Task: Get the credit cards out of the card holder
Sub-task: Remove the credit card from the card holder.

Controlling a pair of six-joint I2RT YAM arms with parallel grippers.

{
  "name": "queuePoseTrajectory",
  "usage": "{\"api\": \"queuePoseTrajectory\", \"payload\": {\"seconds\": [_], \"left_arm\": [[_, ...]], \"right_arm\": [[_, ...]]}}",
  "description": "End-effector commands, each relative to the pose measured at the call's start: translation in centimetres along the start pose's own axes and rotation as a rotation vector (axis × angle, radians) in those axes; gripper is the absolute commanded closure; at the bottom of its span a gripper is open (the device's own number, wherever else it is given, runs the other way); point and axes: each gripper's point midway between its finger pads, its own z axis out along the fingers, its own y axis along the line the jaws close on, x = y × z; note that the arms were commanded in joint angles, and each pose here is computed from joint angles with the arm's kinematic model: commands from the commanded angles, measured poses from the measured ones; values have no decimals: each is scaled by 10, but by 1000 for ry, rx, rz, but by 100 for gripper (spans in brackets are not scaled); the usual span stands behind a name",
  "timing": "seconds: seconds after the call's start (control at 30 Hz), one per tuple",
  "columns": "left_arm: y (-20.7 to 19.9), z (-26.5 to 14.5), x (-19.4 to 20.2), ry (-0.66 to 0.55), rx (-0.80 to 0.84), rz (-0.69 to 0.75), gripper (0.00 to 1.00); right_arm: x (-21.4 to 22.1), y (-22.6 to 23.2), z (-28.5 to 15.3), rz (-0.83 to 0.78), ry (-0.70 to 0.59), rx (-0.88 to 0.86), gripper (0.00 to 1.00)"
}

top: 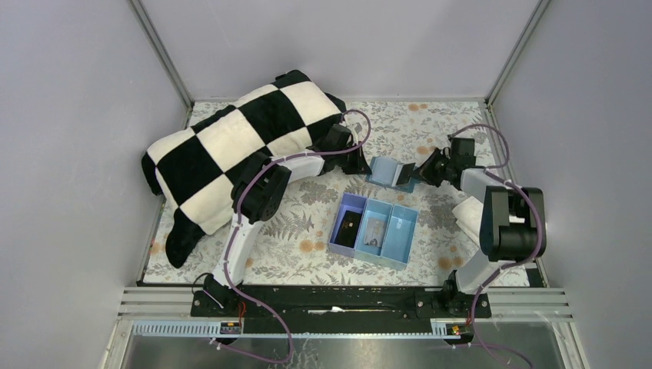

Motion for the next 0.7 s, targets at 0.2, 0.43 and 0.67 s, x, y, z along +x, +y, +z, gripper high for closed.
{"api": "queuePoseTrajectory", "payload": {"seconds": [0.2,0.43,0.67], "left_arm": [[-11,-35,-25,-34,-77,61,93],[-31,-61,-49,-78,-108,113,58],[-58,-94,-72,-127,-117,158,47]], "right_arm": [[-22,38,-46,-67,-125,-77,100],[-10,57,-68,-95,-104,-125,100],[41,87,-89,-159,-52,-143,100]]}}
